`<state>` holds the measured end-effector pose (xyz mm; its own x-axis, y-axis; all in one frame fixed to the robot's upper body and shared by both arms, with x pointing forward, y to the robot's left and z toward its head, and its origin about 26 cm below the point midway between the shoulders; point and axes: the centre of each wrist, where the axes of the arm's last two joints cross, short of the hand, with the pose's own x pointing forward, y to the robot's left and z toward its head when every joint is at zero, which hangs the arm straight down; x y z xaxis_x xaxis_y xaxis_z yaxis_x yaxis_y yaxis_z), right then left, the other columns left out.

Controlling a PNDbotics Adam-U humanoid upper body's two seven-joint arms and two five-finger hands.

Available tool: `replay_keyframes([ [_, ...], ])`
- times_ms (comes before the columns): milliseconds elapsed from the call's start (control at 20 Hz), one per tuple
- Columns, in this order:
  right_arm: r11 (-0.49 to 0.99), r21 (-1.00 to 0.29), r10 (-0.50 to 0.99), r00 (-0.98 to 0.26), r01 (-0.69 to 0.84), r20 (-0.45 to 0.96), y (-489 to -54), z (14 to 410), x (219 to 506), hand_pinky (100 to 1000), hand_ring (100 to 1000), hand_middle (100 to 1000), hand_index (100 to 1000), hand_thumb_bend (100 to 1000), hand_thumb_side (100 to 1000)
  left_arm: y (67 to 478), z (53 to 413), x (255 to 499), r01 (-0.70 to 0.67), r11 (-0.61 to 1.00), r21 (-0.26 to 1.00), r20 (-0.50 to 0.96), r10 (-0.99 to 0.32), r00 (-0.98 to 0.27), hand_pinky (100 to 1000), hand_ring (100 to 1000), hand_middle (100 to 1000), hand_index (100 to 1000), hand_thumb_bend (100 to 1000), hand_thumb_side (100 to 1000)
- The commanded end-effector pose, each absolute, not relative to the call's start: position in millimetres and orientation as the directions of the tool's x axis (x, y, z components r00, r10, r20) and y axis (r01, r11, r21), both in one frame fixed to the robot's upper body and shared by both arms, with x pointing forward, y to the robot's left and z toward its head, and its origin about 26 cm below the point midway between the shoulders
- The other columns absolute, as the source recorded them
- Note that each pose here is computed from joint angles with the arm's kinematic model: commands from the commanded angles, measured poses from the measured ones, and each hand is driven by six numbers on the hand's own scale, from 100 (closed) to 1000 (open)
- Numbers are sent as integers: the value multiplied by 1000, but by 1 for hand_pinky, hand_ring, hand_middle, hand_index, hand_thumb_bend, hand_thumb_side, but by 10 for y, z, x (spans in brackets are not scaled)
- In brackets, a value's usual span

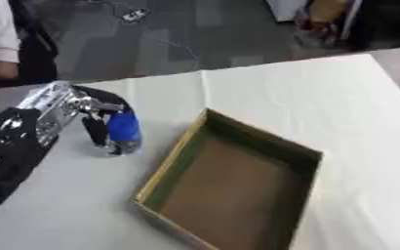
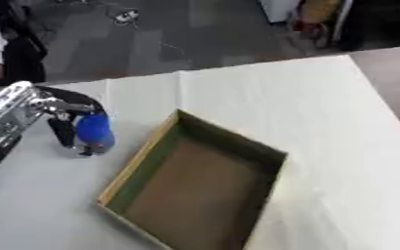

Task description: Pick up objects on the table and place them in the box.

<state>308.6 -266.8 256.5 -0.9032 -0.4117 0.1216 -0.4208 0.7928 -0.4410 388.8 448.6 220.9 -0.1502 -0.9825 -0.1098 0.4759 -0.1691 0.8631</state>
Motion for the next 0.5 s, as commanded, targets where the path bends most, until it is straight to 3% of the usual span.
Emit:
replay_keyframes([
  [50,729,-623,-427,-900,-283,-91,-2668,2656,3057,100,408,411,322,100,776,4528,2306,3868,436,-176,883,-125,-982,-143,352,549,765,805,476,245],
  [300,728,-624,-428,-899,-284,-91,-2667,2657,3057,100,408,411,321,100,775,4532,2281,3871,400,-160,902,-109,-983,-146,237,446,622,723,355,344],
  [450,728,-624,-428,-899,-284,-91,-2667,2658,3057,100,408,411,321,100,775,4531,2274,3871,370,-146,918,-98,-984,-146,120,337,522,674,191,447],
  [500,728,-625,-429,-899,-284,-91,-2667,2658,3057,100,408,411,321,100,775,4530,2270,3871,359,-141,923,-94,-985,-146,100,297,486,655,100,530],
])
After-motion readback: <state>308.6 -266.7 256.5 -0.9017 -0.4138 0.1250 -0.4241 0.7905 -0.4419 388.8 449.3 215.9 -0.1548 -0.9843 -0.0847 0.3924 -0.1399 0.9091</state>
